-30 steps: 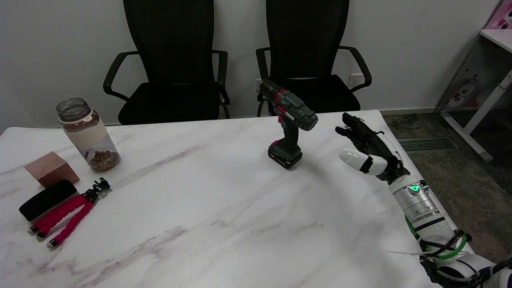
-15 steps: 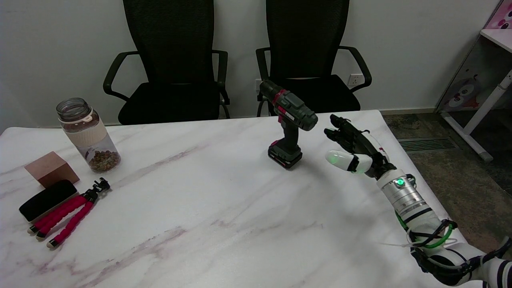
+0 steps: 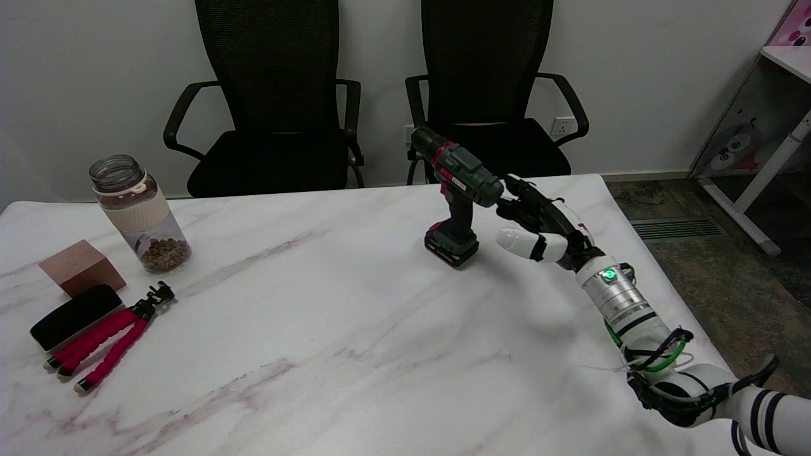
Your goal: Pick up the power screwdriver.
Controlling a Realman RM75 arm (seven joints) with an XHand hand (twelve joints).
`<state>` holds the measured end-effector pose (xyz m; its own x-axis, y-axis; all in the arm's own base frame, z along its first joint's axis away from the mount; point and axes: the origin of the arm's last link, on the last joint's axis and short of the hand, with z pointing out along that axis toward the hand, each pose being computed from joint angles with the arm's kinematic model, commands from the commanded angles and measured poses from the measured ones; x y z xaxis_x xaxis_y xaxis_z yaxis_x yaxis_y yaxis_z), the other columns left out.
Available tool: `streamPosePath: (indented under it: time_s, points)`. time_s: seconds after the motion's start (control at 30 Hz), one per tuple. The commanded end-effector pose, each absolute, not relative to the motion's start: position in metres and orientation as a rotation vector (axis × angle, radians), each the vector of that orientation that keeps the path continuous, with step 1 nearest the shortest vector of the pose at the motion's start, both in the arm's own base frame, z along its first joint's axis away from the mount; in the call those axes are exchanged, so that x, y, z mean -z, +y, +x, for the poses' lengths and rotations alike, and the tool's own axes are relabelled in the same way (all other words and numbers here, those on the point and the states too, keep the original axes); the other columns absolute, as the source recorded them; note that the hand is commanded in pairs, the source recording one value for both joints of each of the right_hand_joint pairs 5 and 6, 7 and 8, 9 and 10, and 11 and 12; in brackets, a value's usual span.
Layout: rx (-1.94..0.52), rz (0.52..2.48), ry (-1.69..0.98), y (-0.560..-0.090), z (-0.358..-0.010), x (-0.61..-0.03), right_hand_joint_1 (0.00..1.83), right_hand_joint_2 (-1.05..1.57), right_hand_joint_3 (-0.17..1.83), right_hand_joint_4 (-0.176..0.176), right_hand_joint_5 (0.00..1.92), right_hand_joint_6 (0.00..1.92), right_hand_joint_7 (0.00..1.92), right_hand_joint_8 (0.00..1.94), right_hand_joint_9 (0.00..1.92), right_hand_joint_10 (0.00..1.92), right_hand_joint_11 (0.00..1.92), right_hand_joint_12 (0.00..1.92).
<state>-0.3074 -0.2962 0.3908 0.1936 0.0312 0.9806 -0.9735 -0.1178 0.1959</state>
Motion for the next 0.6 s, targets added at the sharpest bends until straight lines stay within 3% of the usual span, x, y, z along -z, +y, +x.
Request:
streamPosePath:
  time_s: [0.03, 0.6]
  points:
    - [-1.163, 1.371, -1.032, -0.333, -0.312, -0.375, 0.86, 0.02, 0.69, -0.128, 0.1, 0.1, 0.1, 0.1, 0.31, 0.31, 0.37, 0.37]
    - [-1.184, 1.346, -1.086, -0.348, -0.324, -0.352, 0.86, 0.01, 0.7, -0.118, 0.1, 0.1, 0.1, 0.1, 0.32, 0.32, 0.36, 0.36]
